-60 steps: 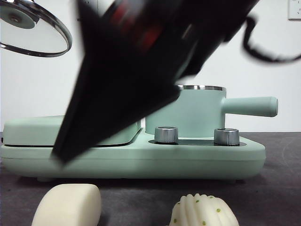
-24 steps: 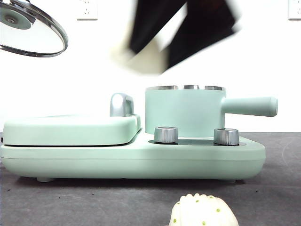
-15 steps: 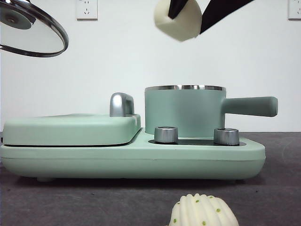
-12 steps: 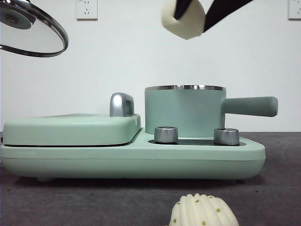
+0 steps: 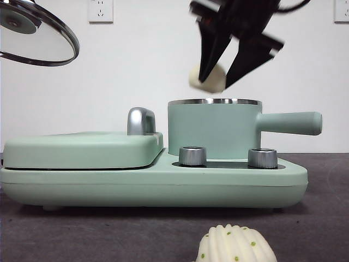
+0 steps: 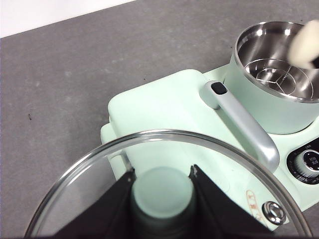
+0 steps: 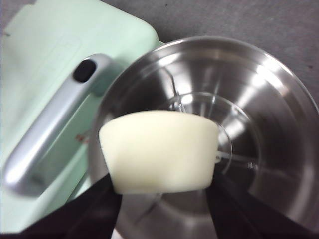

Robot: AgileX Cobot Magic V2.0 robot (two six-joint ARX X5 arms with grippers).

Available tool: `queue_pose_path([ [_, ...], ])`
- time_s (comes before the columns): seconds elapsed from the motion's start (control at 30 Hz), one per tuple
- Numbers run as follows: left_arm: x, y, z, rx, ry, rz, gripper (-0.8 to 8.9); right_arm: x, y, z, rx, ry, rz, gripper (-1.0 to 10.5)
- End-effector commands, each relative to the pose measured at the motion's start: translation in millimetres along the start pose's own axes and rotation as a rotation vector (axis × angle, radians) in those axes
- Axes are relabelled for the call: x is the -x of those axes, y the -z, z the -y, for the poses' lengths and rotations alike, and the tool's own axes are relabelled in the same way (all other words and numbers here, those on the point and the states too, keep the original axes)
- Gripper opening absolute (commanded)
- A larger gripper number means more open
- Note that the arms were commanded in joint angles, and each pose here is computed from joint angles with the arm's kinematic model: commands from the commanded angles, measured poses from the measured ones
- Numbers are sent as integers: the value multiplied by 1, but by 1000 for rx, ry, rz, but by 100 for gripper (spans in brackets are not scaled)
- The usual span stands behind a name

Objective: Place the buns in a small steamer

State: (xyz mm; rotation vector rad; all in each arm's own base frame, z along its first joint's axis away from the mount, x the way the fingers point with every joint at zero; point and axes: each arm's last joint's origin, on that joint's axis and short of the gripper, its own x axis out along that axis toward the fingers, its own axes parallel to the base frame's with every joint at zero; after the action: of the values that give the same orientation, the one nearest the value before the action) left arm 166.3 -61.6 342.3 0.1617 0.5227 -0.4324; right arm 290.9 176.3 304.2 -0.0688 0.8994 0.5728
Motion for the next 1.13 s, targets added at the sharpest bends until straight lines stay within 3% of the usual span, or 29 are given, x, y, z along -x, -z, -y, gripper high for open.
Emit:
queue_pose_path([
  [0.03, 3, -7, 0, -10, -3, 42, 14, -21, -10, 3, 19, -21, -2, 243],
  [0.27, 3, -7, 0, -7, -3, 42, 14, -55, -22, 12, 6, -12, -38, 243],
  [0.67, 3, -7, 0, -7, -3, 43, 14, -77, -21, 21, -5, 8, -104, 244],
  [0.97, 3, -7, 0, -7, -3, 42, 14, -74, -23, 20, 13, 6, -92, 354],
  [1.13, 3, -7, 0, -7, -3, 42, 14, -32, -37, 11, 28, 0, -25, 370],
])
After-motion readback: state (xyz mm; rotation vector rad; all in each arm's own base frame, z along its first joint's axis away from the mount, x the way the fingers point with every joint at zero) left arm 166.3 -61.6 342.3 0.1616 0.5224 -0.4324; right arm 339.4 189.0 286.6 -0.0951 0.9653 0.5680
